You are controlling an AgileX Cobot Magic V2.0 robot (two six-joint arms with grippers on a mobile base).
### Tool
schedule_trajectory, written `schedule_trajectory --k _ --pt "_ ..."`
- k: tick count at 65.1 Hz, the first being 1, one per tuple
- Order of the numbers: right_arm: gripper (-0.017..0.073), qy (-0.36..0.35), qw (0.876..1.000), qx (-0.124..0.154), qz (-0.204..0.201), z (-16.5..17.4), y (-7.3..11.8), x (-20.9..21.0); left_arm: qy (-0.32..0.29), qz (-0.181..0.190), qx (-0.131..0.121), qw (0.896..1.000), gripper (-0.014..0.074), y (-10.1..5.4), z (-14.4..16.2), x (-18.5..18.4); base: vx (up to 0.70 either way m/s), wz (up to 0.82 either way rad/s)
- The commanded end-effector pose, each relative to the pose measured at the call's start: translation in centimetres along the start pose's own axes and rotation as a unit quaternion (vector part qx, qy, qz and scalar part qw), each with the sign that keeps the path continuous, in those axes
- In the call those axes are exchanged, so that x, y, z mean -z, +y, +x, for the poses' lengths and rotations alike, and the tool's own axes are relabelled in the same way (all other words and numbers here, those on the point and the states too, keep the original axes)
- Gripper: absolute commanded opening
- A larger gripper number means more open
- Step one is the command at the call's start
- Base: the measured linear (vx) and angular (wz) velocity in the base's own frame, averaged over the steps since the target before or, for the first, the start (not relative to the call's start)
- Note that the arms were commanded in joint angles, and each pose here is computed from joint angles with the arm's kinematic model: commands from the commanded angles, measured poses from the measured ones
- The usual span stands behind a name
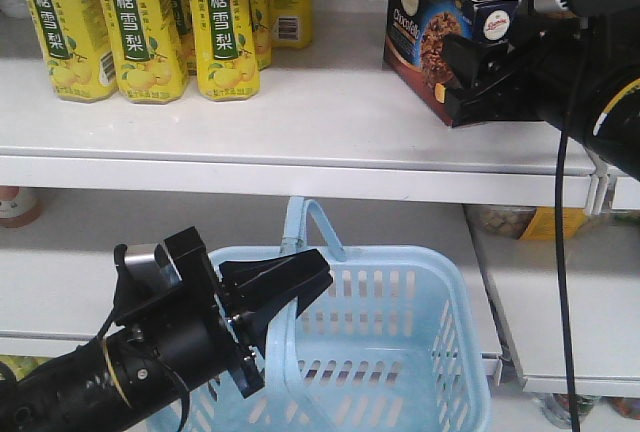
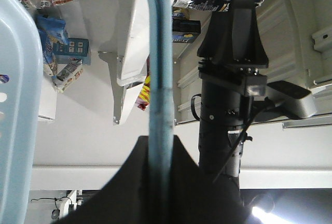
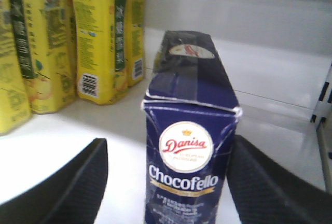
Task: Left arm holds basket, right arm returns cookies
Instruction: 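Move the box onto the upper shelf with the right gripper, then open the right gripper and pull it back from the standing box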
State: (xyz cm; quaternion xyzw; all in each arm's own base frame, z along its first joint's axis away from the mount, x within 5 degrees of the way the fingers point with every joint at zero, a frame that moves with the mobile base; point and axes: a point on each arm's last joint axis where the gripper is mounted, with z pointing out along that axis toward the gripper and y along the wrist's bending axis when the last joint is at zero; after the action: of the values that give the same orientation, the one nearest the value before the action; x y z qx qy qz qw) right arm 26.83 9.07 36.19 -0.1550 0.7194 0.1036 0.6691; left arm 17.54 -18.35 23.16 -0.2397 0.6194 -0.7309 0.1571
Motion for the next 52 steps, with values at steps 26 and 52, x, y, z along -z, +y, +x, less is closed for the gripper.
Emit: schedule_trajectory --k 26,52 --pt "0.0153 -0.025 0.999 0.002 0.024 -4.7 0.4 7.4 0.034 0.180 -0.008 0.983 -0.0003 -4.3 0.7 0.3 0.00 0.00" --pt "-0.0010 -0.013 0.997 -0.011 0.082 -5.9 -0.7 15.4 0.034 0.180 -0.008 0.983 -0.0003 -4.3 0.7 0.3 0.00 0.00"
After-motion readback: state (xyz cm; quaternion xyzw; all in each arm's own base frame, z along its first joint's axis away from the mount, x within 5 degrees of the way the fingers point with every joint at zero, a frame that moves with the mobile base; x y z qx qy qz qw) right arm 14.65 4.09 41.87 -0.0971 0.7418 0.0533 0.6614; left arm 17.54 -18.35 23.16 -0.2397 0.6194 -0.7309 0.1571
